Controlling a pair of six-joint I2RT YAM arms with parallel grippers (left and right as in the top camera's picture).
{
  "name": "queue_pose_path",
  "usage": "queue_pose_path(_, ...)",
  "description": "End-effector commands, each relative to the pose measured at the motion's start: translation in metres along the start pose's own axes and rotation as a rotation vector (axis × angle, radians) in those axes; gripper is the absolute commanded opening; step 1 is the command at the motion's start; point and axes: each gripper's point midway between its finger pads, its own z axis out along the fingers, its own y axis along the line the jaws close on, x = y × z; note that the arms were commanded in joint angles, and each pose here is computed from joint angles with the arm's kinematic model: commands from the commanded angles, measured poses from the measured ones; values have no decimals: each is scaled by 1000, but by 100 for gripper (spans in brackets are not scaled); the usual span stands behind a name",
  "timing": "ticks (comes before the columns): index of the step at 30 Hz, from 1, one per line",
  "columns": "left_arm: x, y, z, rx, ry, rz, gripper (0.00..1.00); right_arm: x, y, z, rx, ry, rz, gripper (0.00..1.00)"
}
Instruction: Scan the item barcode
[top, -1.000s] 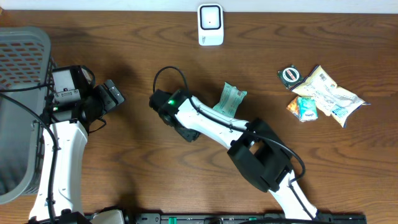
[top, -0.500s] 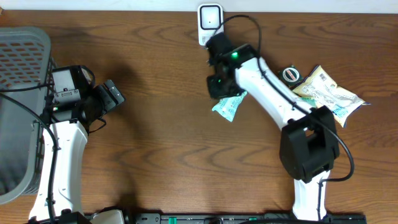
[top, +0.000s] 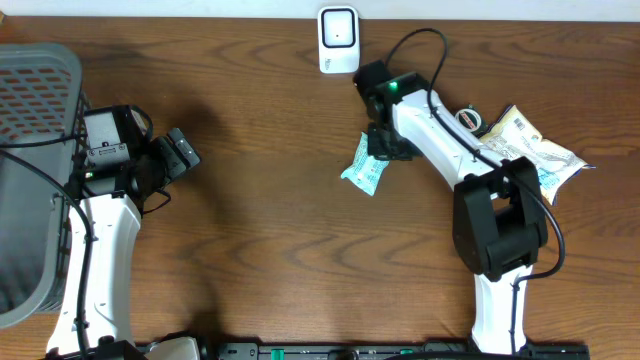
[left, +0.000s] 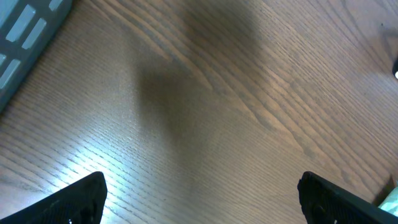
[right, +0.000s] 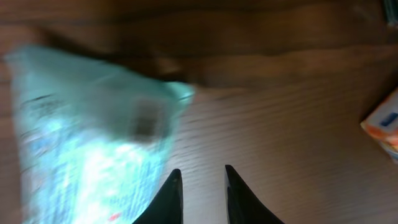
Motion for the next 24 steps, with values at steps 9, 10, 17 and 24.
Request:
queue_pose_path(9, -2, 2, -1, -10, -6, 5, 98, -10, 9, 43, -29, -106, -1, 10)
queue_pose_path(10, -2, 2, -1, -10, -6, 5, 98, -14, 18, 43, -67, -125, -32, 9)
queue_pose_path(17, -2, 2, -1, -10, -6, 5, 98, -19, 134, 5, -574, -276, -436, 11)
queue_pose_path(24, -2, 2, -1, -10, -6, 5, 98, 6, 170, -18, -621, -304, -598, 27)
